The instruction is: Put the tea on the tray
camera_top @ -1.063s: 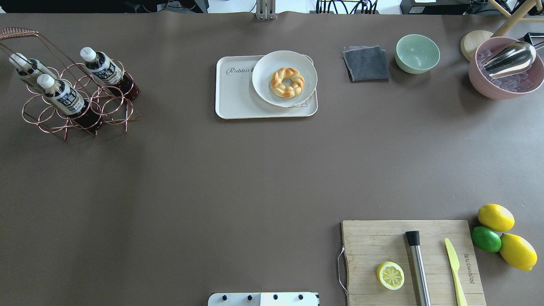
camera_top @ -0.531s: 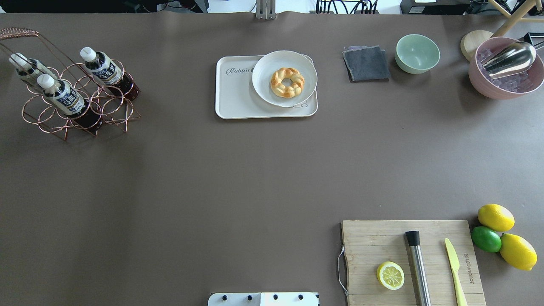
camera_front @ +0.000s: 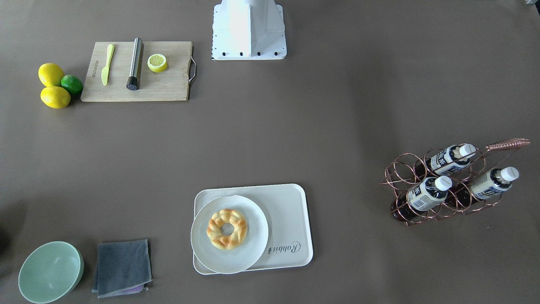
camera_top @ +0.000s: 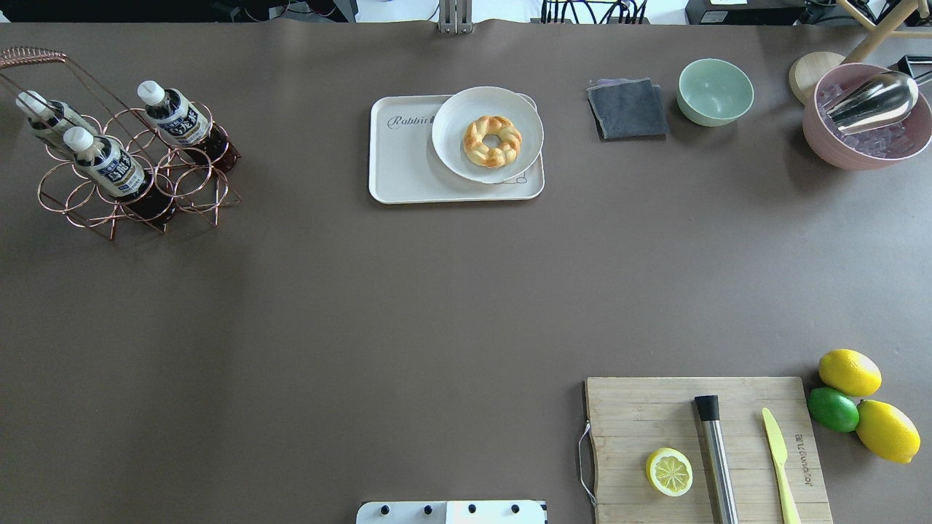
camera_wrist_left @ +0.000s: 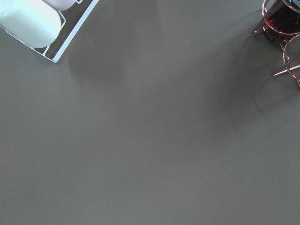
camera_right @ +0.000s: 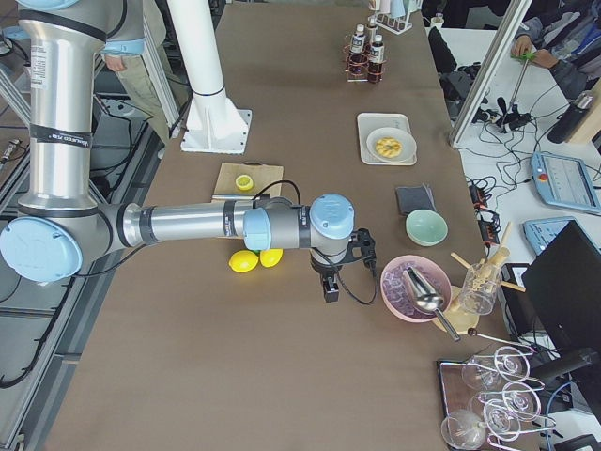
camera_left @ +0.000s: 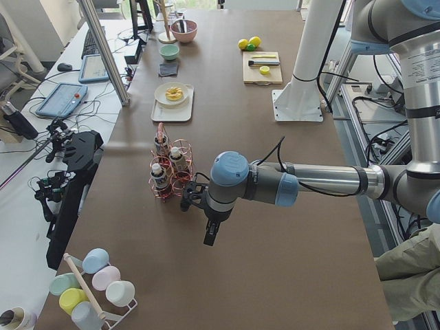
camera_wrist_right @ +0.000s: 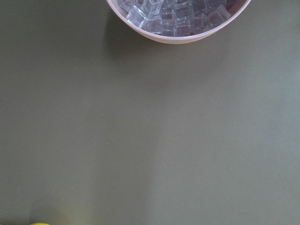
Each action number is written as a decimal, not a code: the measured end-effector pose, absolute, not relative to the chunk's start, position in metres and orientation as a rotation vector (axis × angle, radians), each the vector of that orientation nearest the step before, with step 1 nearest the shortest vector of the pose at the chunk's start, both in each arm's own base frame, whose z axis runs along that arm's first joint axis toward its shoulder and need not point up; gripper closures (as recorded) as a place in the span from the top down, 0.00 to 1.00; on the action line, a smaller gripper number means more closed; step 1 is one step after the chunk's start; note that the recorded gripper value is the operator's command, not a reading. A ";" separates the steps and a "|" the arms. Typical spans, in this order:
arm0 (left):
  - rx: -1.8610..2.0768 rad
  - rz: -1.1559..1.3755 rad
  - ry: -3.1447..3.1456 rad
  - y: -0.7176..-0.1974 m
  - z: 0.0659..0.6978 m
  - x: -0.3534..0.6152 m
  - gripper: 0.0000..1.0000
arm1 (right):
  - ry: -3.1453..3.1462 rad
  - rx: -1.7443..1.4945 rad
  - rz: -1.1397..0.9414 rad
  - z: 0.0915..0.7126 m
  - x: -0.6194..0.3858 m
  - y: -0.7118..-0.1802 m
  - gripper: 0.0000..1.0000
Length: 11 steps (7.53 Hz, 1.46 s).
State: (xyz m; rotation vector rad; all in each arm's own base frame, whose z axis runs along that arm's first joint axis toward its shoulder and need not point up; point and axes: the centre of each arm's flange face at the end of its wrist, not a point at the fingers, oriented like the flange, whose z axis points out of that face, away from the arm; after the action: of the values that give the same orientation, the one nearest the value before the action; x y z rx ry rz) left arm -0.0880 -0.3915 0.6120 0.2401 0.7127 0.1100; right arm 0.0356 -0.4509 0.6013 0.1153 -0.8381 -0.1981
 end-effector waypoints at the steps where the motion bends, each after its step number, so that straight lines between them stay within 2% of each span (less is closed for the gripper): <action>1: 0.244 0.111 0.718 -0.391 0.609 -0.087 0.97 | -0.830 0.115 -0.198 0.602 0.036 -0.452 1.00; 6: 0.307 -0.056 0.835 -0.428 0.506 -0.046 0.98 | -0.834 0.121 -0.221 0.596 0.027 -0.455 1.00; 11: 0.390 -0.137 0.861 -0.473 0.429 0.104 0.97 | -0.833 0.095 -0.275 0.592 -0.005 -0.469 1.00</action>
State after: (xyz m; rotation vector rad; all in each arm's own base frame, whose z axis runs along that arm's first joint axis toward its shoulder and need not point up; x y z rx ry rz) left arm 0.1038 -0.4733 0.4289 0.3896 0.8611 -0.1365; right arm -0.0052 -0.4690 0.5921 0.0948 -0.8332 -0.2751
